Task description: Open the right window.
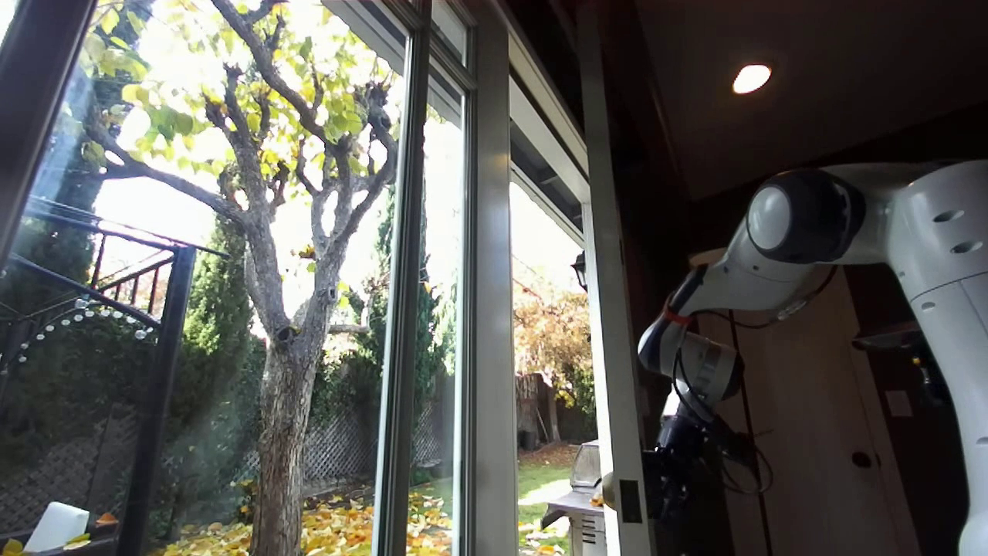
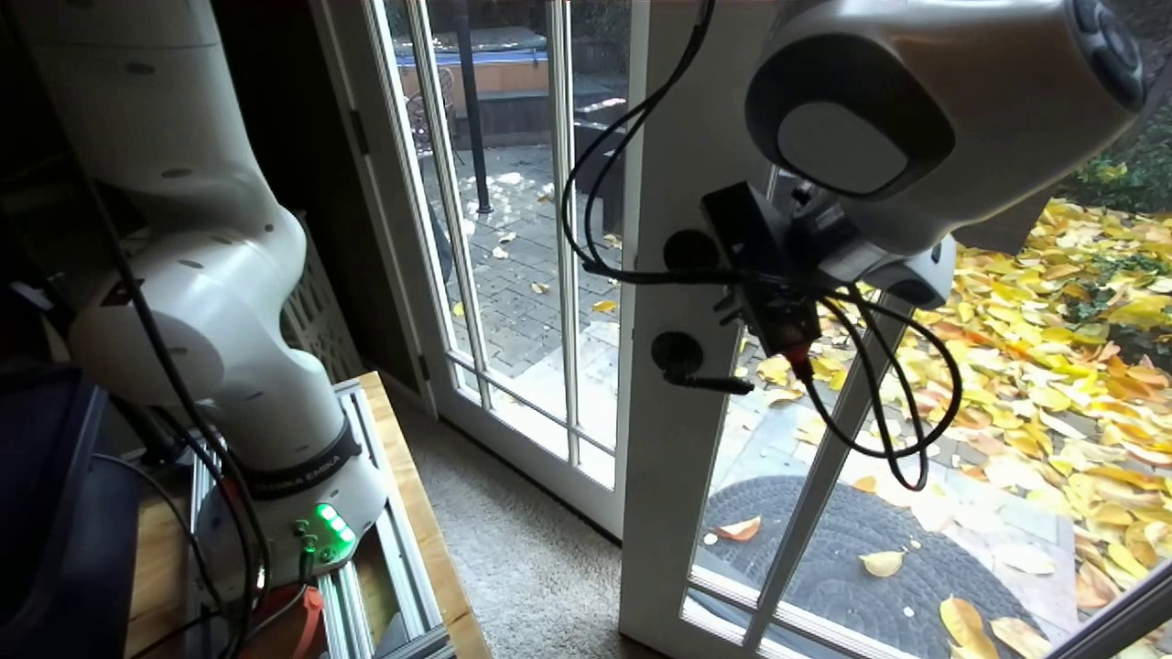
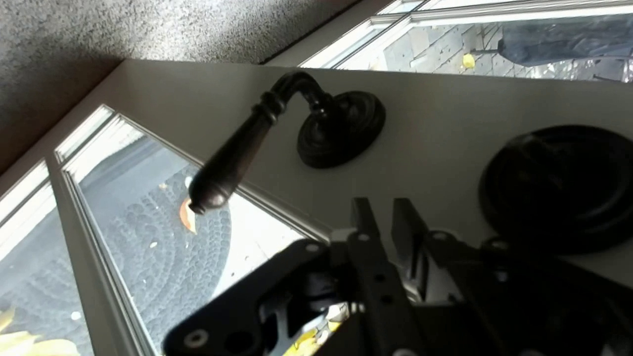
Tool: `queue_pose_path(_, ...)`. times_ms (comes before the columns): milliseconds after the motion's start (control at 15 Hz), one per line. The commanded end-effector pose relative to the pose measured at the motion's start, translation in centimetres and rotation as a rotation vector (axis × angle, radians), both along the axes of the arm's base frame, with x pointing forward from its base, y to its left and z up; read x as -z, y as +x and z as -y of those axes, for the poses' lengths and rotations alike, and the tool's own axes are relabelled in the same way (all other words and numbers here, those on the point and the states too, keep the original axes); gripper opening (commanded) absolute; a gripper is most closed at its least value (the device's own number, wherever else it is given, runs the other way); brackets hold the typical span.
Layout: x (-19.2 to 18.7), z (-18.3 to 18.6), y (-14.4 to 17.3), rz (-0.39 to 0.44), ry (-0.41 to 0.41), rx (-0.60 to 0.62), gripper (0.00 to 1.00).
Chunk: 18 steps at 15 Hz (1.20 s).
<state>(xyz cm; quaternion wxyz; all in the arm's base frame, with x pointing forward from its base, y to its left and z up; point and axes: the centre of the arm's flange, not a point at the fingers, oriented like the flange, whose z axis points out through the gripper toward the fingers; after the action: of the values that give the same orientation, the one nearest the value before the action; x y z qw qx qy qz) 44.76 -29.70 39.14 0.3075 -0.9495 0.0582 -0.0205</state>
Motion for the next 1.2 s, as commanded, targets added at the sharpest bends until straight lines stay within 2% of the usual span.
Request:
queue_pose_path(0,-5.0,0.0,-2.4,0.079,-0.07,-0.049,0.48)
queue_pose_path(400,-10.6,1.0,-7.7,0.101,-0.337,-0.065,0.9)
queue_pose_path(533,-12.0,0.3,-9.9,0.118,-0.422,-0.091,0.99)
queue_pose_path(733,-12.7,-2.4,-13.2,0.111,-0.547,-0.156,1.0)
queue_pose_path(867,-12.7,-5.1,-15.2,0.114,-0.632,-0.248,1.0)
queue_pose_path(1000,-12.5,-8.2,-16.4,0.114,-0.642,-0.377,1.0)
queue_pose_path(1067,-12.7,-3.9,-13.0,0.081,-0.602,-0.291,1.0)
queue_pose_path(1133,-12.6,-5.4,-13.6,0.088,-0.614,-0.327,1.0)
